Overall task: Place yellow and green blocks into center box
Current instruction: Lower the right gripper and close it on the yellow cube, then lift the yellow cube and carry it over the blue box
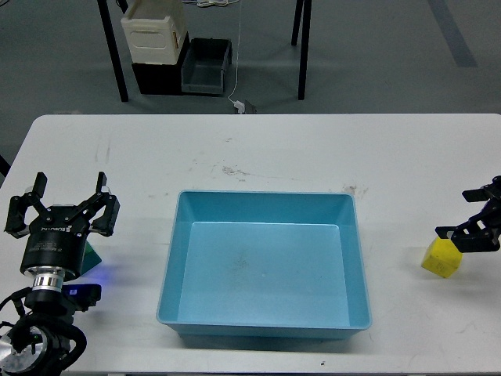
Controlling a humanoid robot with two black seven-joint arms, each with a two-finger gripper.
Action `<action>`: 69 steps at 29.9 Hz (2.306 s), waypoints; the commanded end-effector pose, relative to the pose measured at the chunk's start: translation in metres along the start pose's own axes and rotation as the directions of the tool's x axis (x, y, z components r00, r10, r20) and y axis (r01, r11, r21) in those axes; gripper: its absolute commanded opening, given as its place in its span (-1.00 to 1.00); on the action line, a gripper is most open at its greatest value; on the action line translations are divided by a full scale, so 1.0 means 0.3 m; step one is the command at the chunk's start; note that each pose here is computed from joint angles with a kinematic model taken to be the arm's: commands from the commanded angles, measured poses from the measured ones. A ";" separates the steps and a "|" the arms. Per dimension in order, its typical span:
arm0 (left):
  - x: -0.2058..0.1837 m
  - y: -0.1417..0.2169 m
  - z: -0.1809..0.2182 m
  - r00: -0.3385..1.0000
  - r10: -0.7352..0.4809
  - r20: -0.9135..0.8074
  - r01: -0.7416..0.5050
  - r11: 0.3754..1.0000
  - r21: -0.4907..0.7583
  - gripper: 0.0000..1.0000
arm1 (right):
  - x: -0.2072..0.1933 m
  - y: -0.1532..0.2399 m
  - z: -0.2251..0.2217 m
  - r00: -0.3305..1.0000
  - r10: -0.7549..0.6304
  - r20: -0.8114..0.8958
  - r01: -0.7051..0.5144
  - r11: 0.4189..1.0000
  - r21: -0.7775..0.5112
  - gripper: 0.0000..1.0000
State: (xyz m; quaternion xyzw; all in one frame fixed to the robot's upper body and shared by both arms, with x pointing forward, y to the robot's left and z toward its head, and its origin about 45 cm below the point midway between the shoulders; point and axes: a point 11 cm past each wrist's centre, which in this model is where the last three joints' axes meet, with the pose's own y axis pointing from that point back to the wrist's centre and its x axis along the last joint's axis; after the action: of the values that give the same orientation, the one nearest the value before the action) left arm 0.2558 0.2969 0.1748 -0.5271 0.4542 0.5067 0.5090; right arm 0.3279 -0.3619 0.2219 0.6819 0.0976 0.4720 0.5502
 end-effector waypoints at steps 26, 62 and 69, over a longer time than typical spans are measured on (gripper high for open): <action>0.020 0.004 0.013 1.000 0.017 0.002 -0.017 0.999 -0.034 1.00 | -0.101 -0.167 -0.048 0.985 -0.172 0.003 0.172 0.983 0.061 0.18; 0.006 -0.009 0.033 1.000 0.000 0.004 0.000 0.998 -0.065 1.00 | 0.883 0.051 -0.365 0.851 0.104 -0.514 -0.049 0.992 0.119 -0.91; 0.006 -0.009 0.046 1.000 -0.001 0.008 0.001 0.996 -0.087 1.00 | 0.818 -0.127 -0.532 0.787 0.012 -0.617 0.125 0.976 0.179 -0.90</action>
State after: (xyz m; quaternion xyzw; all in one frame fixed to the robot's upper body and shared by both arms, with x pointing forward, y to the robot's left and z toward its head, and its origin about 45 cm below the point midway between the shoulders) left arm 0.2576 0.3092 0.1737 -0.5469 0.4316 0.5259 0.4880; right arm 0.3661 -0.0957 0.3390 0.5514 0.2980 0.6471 0.4340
